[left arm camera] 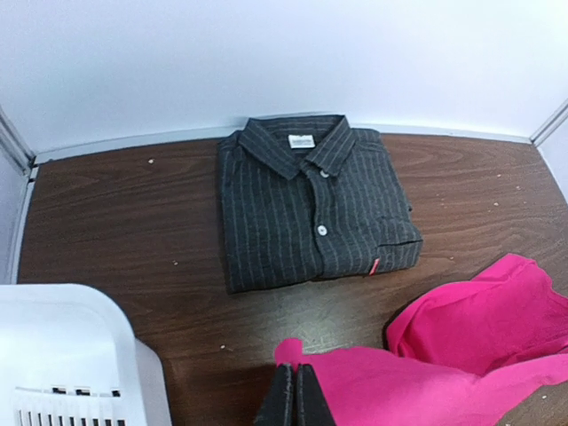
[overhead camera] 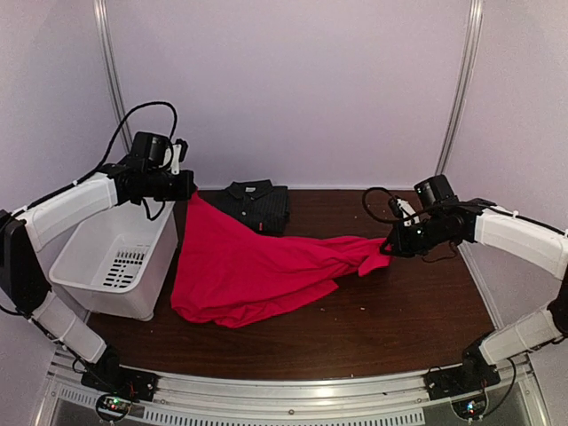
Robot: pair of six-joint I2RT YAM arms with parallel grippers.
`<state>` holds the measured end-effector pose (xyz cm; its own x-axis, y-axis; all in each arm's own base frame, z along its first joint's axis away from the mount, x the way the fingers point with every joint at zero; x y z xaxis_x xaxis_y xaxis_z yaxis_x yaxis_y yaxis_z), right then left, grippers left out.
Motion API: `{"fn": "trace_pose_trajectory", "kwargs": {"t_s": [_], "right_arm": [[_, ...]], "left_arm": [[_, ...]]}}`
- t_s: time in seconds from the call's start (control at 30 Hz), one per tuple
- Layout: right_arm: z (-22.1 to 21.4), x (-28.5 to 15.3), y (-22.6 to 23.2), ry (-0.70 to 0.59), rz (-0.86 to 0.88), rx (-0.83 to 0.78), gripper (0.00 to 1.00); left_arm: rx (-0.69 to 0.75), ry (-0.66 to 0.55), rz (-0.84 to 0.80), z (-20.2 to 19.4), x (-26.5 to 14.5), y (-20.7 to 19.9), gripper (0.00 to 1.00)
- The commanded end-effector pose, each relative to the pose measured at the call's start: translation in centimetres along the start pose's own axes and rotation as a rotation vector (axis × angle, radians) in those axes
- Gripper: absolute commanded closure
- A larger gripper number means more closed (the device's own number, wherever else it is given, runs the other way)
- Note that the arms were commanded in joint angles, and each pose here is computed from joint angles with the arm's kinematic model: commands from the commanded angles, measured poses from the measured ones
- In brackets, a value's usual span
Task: Fold and stack the mixed laundry pile
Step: Flatten out the crumpled T-shirt at the center of the board.
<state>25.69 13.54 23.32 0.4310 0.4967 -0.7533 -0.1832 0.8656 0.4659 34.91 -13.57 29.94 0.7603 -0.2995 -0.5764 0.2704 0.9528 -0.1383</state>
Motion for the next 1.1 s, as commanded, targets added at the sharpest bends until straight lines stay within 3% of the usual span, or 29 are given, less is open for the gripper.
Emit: {"fn": "trace_pose_trajectory", "kwargs": {"t_s": [0.0, 0.17, 0.3, 0.43, 0.5, 0.6, 0.67, 0.73, 0.97, 1.07], "right_arm": [[-1.9, 2.2, -3.3, 0.147, 0.207, 0.126, 1.0], [-6.7, 4.2, -4.3, 0.252, 0.352, 0.238, 1.0], [-7.5, 3.8, -5.9, 0.217, 0.187, 0.233, 1.0], [-3.9, 4.5, -7.0, 0.121, 0.056, 0.201, 1.0], [-1.9, 5.2, -7.5, 0.09, -0.042, 0.166, 0.84], [-0.3, 5.4, -7.5, 0.079, -0.113, 0.13, 0.53], [-0.3, 4.4, -6.5, 0.054, -0.14, 0.077, 0.43], [-0.6, 2.9, -4.7, 0.026, -0.167, -0.01, 0.41], [-3.7, 0.0, -0.1, 0.001, -0.221, -0.22, 0.5], [-4.7, 0.5, 0.8, 0.035, -0.199, -0.266, 0.59]], "left_arm": [[0.04, 0.051, 0.155, -0.1, -0.1, 1.4, 1.0], [0.038, 0.051, 0.238, 0.0, -0.8, 2.4, 1.0], [0.035, 0.038, 0.235, 0.4, -0.8, 2.9, 1.0], [0.046, 0.101, 0.044, -0.2, 2.4, 1.7, 1.0], [0.033, 0.127, -0.045, -0.7, 3.9, 1.1, 1.0], [0.018, 0.148, -0.104, -1.3, 5.4, 0.8, 1.0], [0.014, 0.156, -0.101, -1.5, 5.7, 0.9, 1.0], [0.014, 0.161, -0.096, -1.6, 5.9, 0.9, 1.0], [0.007, 0.179, -0.086, -2.1, 6.5, 1.1, 1.0], [0.009, 0.178, -0.084, -2.0, 6.5, 1.1, 1.0]]}}
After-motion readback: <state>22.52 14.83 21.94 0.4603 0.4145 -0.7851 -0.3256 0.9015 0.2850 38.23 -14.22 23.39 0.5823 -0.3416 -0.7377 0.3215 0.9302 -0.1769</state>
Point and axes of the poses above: each gripper's point midway between its finger pads, its own x axis out along the fingers, its own y axis along the line the jaws close on, z = x × y, the point moved 10 cm from there along -x, back along the fingers, and after that the axes turned 4 degrees about x, right-handed, at the moved point
